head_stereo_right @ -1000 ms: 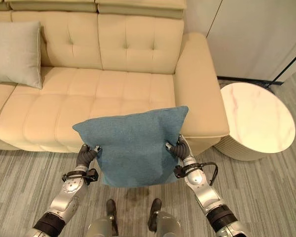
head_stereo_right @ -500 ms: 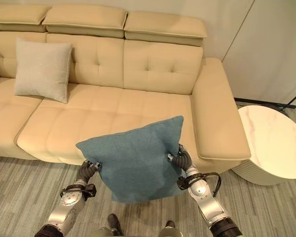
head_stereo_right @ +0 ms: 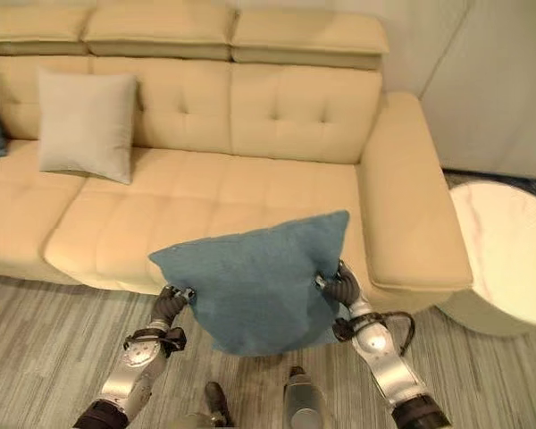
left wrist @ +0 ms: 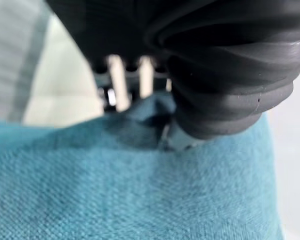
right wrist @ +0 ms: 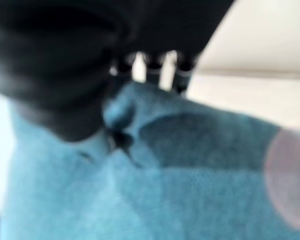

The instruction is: Pick up all the scattered cushions and arrange them neatly on the sofa.

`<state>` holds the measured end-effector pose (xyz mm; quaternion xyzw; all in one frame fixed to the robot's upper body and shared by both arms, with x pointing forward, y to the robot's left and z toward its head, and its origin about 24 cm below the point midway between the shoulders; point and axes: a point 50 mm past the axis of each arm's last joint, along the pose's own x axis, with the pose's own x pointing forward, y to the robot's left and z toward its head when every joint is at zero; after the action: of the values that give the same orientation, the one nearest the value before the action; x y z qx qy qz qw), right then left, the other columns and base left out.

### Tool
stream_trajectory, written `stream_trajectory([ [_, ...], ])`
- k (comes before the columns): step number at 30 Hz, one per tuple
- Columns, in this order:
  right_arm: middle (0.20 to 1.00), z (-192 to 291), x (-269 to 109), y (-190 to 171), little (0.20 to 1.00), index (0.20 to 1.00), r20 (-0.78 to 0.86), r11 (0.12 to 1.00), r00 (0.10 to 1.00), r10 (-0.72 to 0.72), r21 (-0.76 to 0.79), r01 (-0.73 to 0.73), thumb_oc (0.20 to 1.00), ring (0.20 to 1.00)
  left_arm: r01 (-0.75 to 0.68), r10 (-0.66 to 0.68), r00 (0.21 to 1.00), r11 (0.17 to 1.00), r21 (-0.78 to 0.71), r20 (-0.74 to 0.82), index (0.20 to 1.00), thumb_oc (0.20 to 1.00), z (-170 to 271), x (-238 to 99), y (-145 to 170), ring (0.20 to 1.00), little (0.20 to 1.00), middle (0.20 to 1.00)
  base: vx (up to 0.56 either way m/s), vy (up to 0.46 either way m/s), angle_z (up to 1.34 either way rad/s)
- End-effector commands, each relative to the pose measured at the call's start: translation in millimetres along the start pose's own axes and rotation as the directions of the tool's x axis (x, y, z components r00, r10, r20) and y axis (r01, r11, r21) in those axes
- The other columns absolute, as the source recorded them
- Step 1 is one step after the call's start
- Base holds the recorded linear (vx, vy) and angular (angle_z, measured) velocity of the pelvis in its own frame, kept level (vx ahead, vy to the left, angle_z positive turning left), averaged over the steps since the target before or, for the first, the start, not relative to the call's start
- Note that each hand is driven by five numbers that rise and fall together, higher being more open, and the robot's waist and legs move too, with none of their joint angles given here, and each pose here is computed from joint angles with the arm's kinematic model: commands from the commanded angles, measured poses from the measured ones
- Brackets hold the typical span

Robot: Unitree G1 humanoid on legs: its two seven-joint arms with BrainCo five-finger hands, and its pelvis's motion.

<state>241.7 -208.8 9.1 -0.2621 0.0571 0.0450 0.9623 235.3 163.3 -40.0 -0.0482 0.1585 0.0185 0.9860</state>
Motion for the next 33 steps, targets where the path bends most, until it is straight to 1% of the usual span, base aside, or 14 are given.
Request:
stream_trajectory([
  [1, 0.2, 55.1, 9.7, -8.8, 0.2, 0.2, 0.272, 0.993, 0.96, -0.061, 0.112, 0.032, 0.2, 0.2, 0.148, -0.143, 0.972, 0.989, -0.017, 0.185, 0.2, 0.2, 35.9, 6.8, -29.5, 0.2, 0.2, 0.2, 0.17, -0.199, 0.92],
  [7, 0.2, 50.2, 4.7, -11.4, 0.2, 0.2, 0.254, 0.992, 0.964, -0.074, 0.116, 0.046, 0.2, 0.2, 0.159, -0.16, 0.974, 0.987, 0.016, 0.161, 0.2, 0.2, 33.2, 6.9, -31.0, 0.2, 0.2, 0.2, 0.17, -0.022, 0.42],
  [13, 0.2, 52.1, 2.7, -14.4, 0.2, 0.2, 0.261, 0.99, 0.961, -0.094, 0.127, 0.062, 0.2, 0.2, 0.149, -0.15, 0.973, 0.989, 0.019, 0.176, 0.2, 0.2, 35.9, 3.6, -26.2, 0.2, 0.2, 0.2, 0.26, 0.102, -0.18],
  [15, 0.2, 55.5, 4.0, -12.8, 0.2, 0.2, 0.274, 0.991, 0.958, -0.086, 0.126, 0.053, 0.2, 0.2, 0.151, -0.152, 0.97, 0.988, 0.02, 0.188, 0.2, 0.2, 38.3, 2.7, -25.0, 0.2, 0.2, 0.2, 0.25, 0.218, -0.38],
  [20, 0.2, 79.9, 20.8, -3.8, 0.2, 0.2, 0.352, 0.99, 0.933, -0.067, 0.14, 0.018, 0.2, 0.2, 0.11, -0.109, 0.963, 0.994, 0.01, 0.248, 0.2, 0.2, 52.9, 5.1, -13.4, 0.2, 0.2, 0.2, 0.21, 0.183, -0.63],
  [23, 0.2, 90.6, 27.5, -5.8, 0.2, 0.2, 0.385, 0.991, 0.921, -0.06, 0.134, 0.009, 0.2, 0.2, 0.111, -0.102, 0.957, 0.994, -0.019, 0.27, 0.2, 0.2, 59.7, 8.4, -14.9, 0.2, 0.2, 0.2, 0.26, 0.024, -0.61],
  [26, 0.2, 88.0, 25.5, -8.9, 0.2, 0.2, 0.377, 0.991, 0.924, -0.07, 0.133, 0.021, 0.2, 0.2, 0.131, -0.125, 0.952, 0.991, -0.004, 0.281, 0.2, 0.2, 63.1, 11.6, -20.3, 0.2, 0.2, 0.2, 0.19, -0.125, 0.1],
  [30, 0.2, 72.9, 18.1, -17.0, 0.2, 0.2, 0.334, 0.991, 0.939, -0.084, 0.122, 0.045, 0.2, 0.2, 0.169, -0.157, 0.958, 0.985, -0.029, 0.242, 0.2, 0.2, 51.5, 9.7, -29.7, 0.2, 0.2, 0.2, 0.2, -0.212, 0.61],
  [33, 0.2, 61.7, 10.4, -24.3, 0.2, 0.2, 0.297, 0.991, 0.95, -0.098, 0.116, 0.066, 0.2, 0.2, 0.18, -0.169, 0.962, 0.983, -0.031, 0.213, 0.2, 0.2, 44.3, 7.5, -30.7, 0.2, 0.2, 0.2, 0.23, -0.238, 0.96],
])
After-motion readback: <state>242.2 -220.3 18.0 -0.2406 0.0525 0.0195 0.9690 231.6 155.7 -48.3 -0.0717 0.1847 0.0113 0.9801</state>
